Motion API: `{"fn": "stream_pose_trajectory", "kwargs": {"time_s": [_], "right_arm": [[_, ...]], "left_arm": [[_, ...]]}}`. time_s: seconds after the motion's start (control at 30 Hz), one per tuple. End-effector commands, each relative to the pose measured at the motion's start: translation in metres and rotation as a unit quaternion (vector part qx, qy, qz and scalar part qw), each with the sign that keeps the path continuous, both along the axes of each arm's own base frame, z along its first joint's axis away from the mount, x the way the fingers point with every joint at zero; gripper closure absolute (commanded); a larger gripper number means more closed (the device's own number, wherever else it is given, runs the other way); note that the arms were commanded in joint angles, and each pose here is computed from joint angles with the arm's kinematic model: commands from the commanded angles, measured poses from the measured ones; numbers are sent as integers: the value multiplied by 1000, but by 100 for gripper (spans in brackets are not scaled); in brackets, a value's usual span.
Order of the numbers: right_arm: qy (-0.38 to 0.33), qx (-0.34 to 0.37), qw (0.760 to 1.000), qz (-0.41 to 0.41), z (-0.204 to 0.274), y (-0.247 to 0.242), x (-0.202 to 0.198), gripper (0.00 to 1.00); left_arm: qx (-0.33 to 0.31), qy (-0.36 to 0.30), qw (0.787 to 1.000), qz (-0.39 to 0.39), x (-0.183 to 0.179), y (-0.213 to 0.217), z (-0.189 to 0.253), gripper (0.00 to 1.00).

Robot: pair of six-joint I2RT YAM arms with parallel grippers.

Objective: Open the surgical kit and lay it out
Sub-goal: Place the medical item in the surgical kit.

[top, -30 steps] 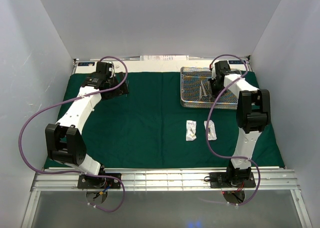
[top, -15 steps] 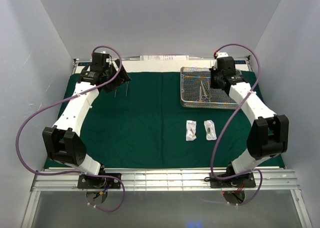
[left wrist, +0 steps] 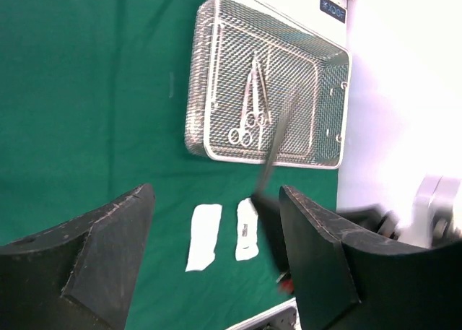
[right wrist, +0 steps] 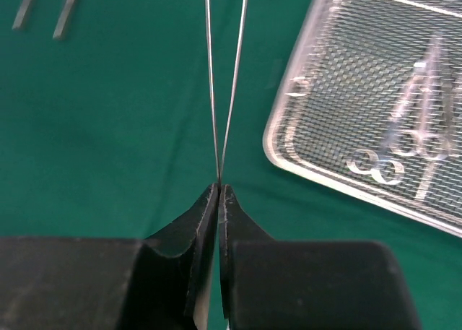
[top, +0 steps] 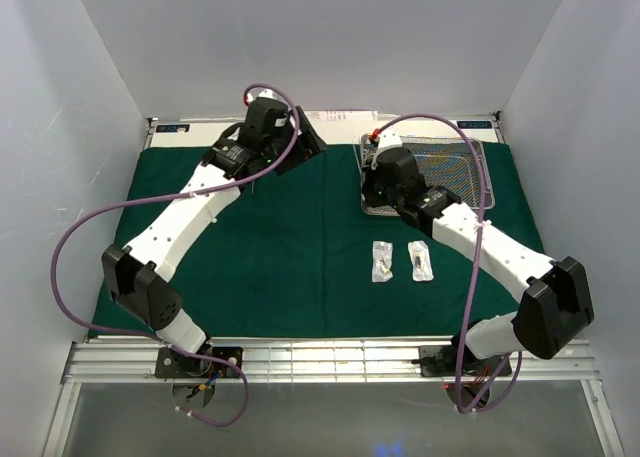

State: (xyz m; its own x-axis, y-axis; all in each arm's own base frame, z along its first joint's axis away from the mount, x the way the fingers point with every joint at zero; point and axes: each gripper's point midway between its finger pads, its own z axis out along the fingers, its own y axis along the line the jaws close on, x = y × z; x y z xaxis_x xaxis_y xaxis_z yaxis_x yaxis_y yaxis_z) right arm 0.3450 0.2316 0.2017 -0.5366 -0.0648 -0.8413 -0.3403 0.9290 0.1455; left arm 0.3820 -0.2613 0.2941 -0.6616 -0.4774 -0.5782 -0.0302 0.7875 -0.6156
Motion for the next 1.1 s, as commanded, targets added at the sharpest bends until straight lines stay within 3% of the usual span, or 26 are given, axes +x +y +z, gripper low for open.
{"fn": "stream_pose_trajectory", "kwargs": {"time_s": [0.0, 0.2, 0.23, 0.33, 0.43, 0.73, 0.93, 1.07], "right_arm": [[-35, 38, 999, 2, 22, 22, -4, 92], [-44, 39, 998, 25, 25, 43, -17, 92], [-47, 39, 998, 29, 27, 46, -20, 92], [-49, 37, 998, 35, 27, 50, -22, 92], [-49, 35, 997, 38, 26, 52, -24, 92], [-50, 25, 997, 45, 22, 57, -27, 92], [-49, 14, 998, 48, 17, 59, -27, 92], [-51, 6, 997, 51, 15, 62, -28, 92]], "left_arm": [[-1, -25, 999, 19, 10, -19, 11, 20], [30, -31, 999, 11, 10, -47, -6, 25], [38, -28, 999, 9, 10, -49, -12, 32], [48, -27, 998, 8, 10, -52, -18, 35], [59, -27, 998, 9, 9, -55, -24, 46], [77, -24, 997, 3, 10, -60, -36, 61], [82, -18, 996, 1, 10, -61, -44, 66], [84, -19, 996, 1, 10, -61, -44, 77]]}}
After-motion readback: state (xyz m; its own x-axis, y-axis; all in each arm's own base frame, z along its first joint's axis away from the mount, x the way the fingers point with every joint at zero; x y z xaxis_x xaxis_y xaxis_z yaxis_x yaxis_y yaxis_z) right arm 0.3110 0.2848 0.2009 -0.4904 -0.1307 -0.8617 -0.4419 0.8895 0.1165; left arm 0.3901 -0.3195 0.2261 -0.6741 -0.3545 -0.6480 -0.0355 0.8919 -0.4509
